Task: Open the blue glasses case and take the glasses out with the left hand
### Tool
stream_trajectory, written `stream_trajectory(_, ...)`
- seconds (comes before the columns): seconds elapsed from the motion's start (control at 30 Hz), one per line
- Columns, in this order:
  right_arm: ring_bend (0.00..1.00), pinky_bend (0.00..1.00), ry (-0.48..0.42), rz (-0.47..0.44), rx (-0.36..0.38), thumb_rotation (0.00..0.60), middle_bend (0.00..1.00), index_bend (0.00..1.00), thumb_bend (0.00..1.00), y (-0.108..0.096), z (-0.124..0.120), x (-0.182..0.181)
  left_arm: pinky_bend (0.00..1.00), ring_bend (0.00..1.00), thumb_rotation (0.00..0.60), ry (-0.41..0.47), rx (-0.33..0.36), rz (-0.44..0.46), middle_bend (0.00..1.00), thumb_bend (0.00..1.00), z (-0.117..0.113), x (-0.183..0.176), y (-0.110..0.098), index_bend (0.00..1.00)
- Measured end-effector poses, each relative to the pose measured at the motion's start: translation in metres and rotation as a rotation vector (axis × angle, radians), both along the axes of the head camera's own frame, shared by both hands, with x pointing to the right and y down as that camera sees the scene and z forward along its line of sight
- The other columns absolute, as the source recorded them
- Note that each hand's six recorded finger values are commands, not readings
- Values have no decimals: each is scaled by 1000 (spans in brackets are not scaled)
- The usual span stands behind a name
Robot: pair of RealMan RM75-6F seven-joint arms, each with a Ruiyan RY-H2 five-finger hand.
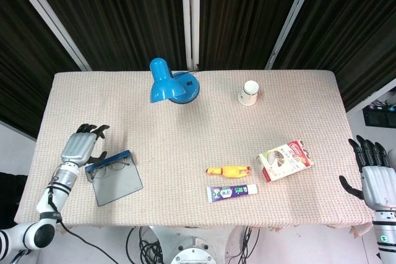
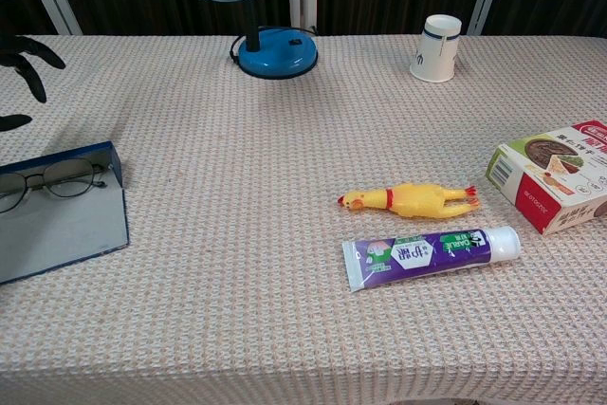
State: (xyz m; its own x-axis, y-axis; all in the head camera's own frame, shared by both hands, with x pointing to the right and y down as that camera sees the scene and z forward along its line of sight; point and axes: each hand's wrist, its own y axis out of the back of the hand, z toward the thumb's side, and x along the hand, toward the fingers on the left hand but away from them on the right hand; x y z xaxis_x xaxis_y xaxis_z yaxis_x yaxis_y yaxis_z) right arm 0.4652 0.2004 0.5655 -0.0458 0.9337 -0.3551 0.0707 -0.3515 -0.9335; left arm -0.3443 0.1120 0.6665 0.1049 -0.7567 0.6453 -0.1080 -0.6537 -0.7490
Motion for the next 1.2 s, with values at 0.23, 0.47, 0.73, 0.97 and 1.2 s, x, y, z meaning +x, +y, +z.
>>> stream_trajectory(0.23,0,0,1,6,7,600,0,0,212,-6,-2,0,98,149,600,13,-17,-94,310,343,7,-3,18,156)
stream_trajectory(0.47,0,0,0,5,5,600,0,0,213,-6,-4,-1,98,148,600,28,-42,-141,310,343,23,4,28,156)
stream_trajectory(0.73,0,0,-10,13,17,600,1,0,218,-5,-7,1,96,132,600,35,-64,-157,285,343,31,6,37,157)
stream_trajectory(0.97,0,0,-12,14,13,600,1,0,219,-4,-6,1,91,132,600,33,-82,-159,289,343,34,6,41,156)
stream_trajectory(1.2,0,0,-13,14,8,600,1,0,219,-4,-5,1,90,132,600,34,-82,-159,320,345,38,6,40,156)
